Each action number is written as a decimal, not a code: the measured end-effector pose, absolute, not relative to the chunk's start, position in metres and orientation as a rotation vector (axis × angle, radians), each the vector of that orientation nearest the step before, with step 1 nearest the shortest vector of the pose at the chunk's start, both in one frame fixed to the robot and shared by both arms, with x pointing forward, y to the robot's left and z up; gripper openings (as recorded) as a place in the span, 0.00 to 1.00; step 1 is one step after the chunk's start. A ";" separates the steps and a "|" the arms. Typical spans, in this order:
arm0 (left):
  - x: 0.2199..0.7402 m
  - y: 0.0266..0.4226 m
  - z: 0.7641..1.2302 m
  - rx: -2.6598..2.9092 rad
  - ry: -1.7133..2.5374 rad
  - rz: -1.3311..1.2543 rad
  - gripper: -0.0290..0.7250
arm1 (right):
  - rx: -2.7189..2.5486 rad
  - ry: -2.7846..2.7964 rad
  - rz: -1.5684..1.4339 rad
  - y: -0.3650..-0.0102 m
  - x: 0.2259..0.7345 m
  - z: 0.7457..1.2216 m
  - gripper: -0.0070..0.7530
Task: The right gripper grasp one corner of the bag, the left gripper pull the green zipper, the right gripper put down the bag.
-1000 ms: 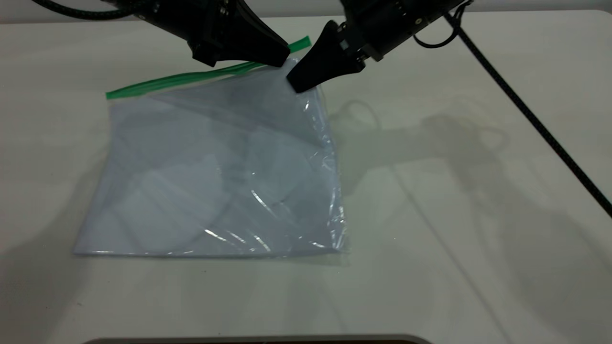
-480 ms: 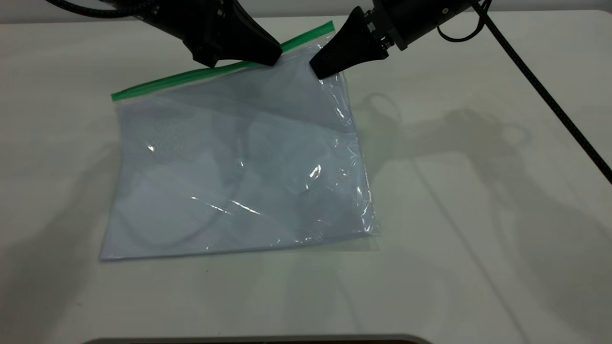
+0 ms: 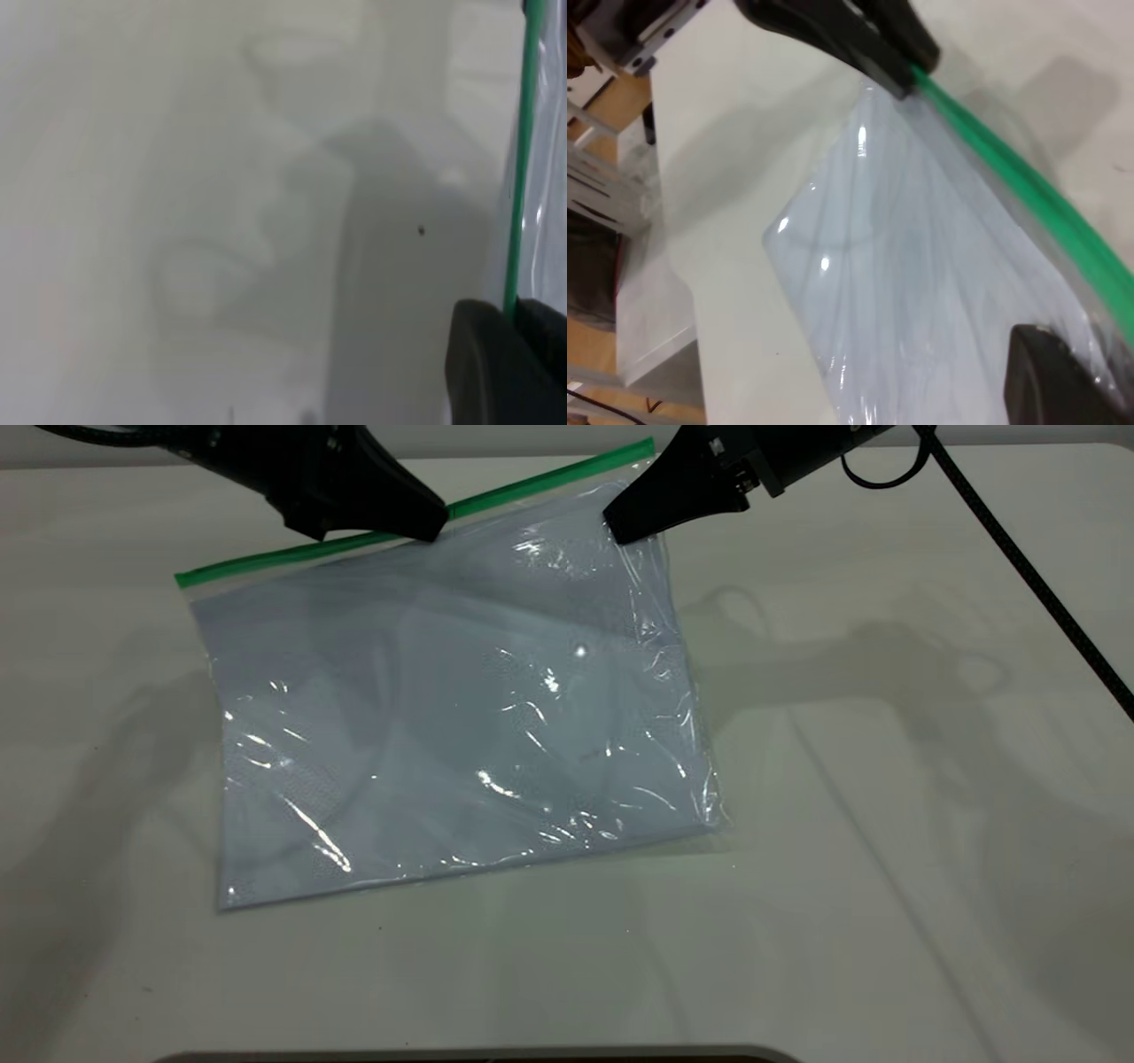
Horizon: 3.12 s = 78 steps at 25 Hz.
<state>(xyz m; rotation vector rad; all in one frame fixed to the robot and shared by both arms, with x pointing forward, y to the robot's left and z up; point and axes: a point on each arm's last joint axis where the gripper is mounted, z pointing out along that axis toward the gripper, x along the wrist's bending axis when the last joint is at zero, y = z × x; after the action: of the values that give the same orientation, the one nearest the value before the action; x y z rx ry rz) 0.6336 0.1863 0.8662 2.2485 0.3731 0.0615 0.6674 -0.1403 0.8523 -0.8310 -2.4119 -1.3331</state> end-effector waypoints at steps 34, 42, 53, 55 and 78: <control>0.621 0.259 0.850 2.513 0.559 -0.171 0.09 | -0.921 -2.442 -1.274 -0.159 0.673 0.848 0.05; 0.616 0.267 0.846 2.614 0.544 -0.213 0.09 | -0.928 -2.448 -1.272 -0.159 0.673 0.847 0.05; 0.616 0.271 0.845 2.653 0.542 -0.202 0.11 | -0.953 -2.459 -1.272 -0.160 0.675 0.846 0.11; 0.616 0.273 0.844 2.676 0.526 -0.196 0.16 | -0.977 -2.475 -1.269 -0.162 0.677 0.846 0.17; 0.634 0.278 1.011 2.325 1.165 0.178 0.83 | -1.483 -2.754 -1.041 -0.226 0.696 0.999 0.77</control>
<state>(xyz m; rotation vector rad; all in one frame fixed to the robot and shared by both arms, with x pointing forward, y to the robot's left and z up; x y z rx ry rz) 0.6343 0.2784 1.0107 2.3246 1.1650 0.1780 0.6960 -0.2255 0.9995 -1.4832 -2.7542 -1.0412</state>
